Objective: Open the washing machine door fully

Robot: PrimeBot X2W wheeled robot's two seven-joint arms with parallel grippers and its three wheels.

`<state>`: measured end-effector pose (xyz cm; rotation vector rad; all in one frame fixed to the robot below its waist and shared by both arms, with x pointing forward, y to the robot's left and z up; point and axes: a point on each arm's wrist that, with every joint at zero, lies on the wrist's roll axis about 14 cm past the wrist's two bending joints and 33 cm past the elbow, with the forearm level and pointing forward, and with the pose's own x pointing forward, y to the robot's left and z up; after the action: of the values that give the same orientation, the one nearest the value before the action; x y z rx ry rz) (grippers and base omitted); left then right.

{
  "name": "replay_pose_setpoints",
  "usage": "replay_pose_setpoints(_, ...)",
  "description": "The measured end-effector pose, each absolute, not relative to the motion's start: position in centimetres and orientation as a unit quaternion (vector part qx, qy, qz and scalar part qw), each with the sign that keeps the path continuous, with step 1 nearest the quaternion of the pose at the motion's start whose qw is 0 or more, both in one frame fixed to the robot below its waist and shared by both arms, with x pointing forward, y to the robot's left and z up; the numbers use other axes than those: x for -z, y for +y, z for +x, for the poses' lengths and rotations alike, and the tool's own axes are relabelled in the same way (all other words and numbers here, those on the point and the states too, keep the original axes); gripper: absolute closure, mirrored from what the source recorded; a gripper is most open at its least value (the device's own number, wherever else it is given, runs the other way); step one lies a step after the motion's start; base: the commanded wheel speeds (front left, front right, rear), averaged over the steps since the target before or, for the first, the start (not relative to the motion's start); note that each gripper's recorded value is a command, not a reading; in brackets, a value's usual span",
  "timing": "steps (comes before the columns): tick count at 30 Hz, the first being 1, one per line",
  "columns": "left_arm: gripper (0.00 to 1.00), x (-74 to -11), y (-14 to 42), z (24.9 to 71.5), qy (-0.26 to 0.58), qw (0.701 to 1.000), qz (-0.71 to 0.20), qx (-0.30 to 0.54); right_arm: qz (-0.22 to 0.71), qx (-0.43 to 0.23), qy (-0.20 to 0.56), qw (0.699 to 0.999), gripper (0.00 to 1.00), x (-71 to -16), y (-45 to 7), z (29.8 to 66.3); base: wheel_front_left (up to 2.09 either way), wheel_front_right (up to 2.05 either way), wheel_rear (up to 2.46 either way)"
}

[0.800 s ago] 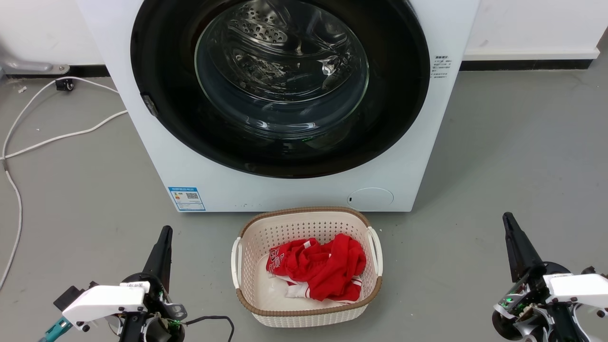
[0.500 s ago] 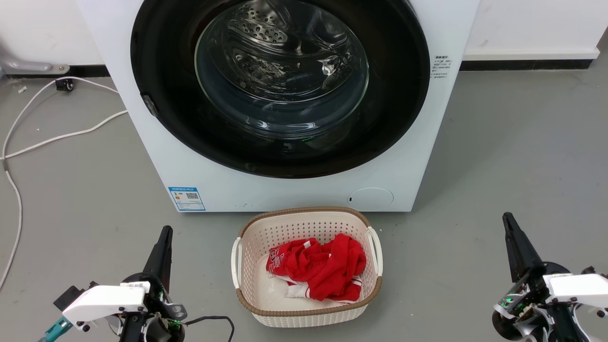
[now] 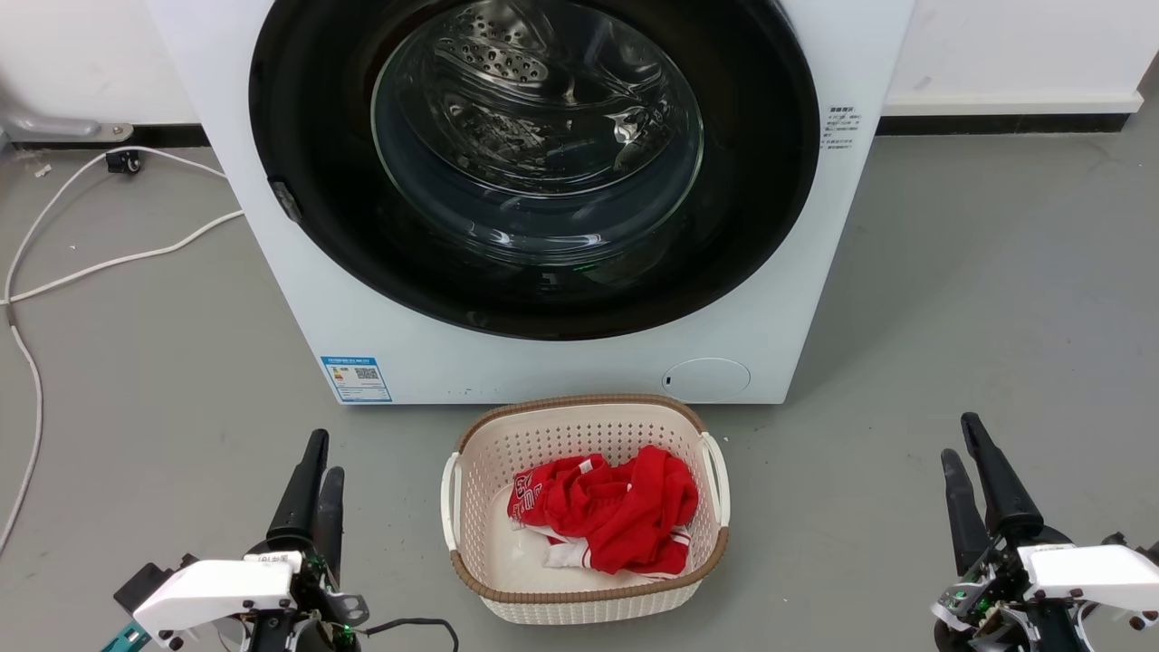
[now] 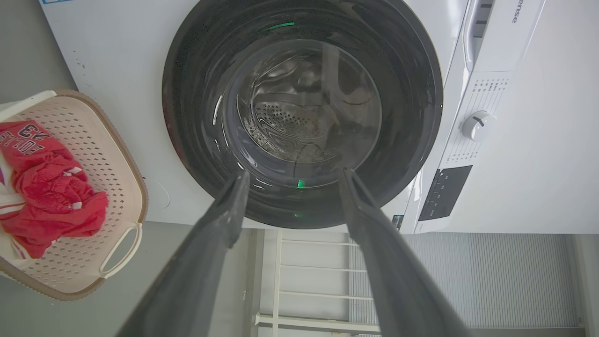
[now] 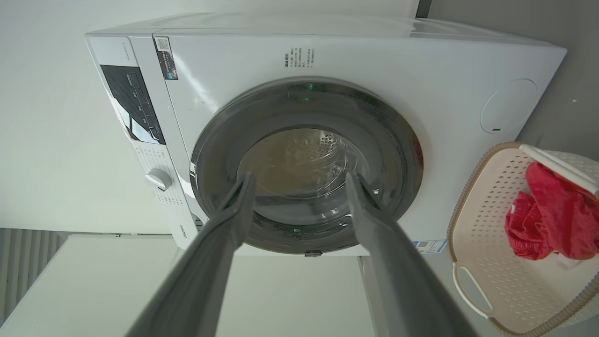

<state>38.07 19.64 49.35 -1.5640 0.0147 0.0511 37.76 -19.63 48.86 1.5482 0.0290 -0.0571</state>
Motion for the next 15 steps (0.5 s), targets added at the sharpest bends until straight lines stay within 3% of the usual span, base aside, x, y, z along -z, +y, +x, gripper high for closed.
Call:
replay_pose_setpoints(6,0.00,-50.4,20.1,38.2,-0.013,0.723,-0.690,-0.022,0.669,0.021,0.001,0.743,0.00,-49.7,-19.7,37.9,0.00,0.00,0.00)
replay_pose_setpoints(15,0.00,-52.7,20.7,38.3,-0.048,0.781,-0.623,-0.010,0.577,0.000,-0.024,0.816,0.00,-51.9,-19.5,38.3,0.00,0.00,0.00)
